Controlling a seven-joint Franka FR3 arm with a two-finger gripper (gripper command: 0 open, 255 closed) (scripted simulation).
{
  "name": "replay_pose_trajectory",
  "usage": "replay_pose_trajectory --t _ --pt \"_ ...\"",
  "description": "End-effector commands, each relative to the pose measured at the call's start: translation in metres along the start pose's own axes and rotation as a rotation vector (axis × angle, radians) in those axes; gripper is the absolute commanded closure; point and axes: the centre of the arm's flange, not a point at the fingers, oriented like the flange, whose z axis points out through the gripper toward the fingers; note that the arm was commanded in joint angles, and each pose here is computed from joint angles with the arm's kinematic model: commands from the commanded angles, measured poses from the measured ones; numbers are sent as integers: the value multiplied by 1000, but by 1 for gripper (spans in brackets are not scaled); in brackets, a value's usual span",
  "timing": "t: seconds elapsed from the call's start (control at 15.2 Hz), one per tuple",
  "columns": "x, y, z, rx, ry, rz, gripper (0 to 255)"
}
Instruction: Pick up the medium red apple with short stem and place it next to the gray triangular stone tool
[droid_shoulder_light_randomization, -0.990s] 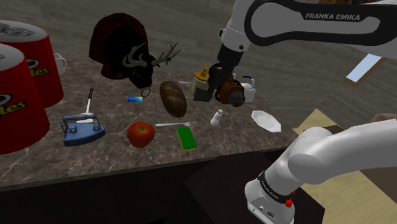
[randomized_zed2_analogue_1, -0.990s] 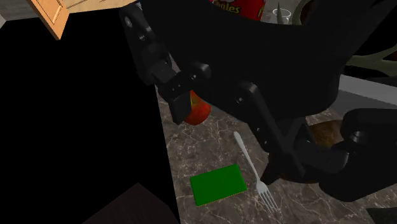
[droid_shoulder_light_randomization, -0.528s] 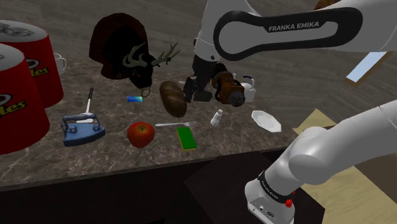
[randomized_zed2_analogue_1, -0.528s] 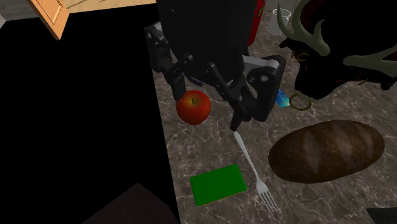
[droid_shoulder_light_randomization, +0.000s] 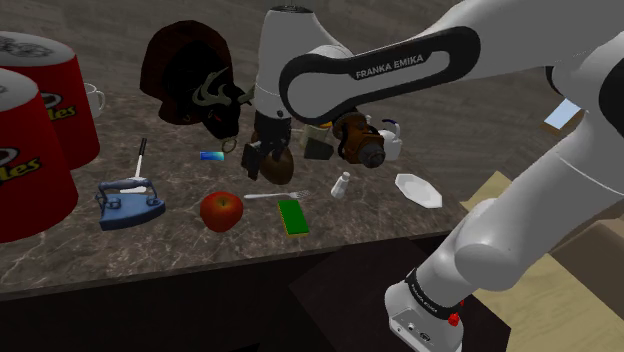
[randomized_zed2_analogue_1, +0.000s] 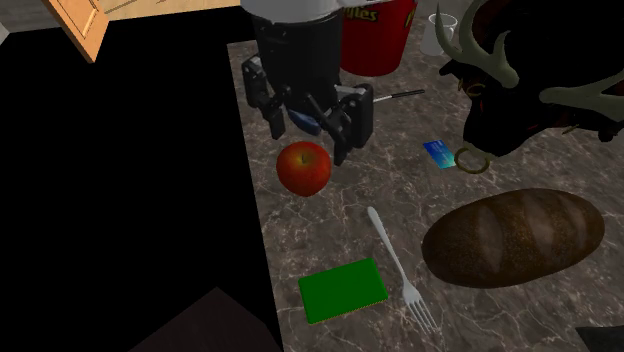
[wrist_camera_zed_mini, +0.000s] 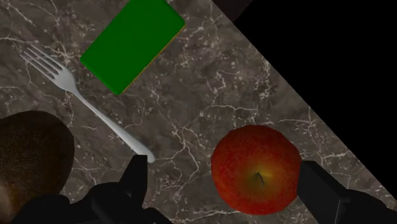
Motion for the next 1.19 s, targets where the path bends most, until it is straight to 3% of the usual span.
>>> replay_pose_trajectory --t 0.0,0.4,0.92,1.12 --pt "16 -16 15 -4 -2 -12 0" --pt "63 -66 60 -19 -11 -48 0" --pt "62 -65 100 -19 -11 -49 0" --pt "62 -65 100 -19 -11 -49 0"
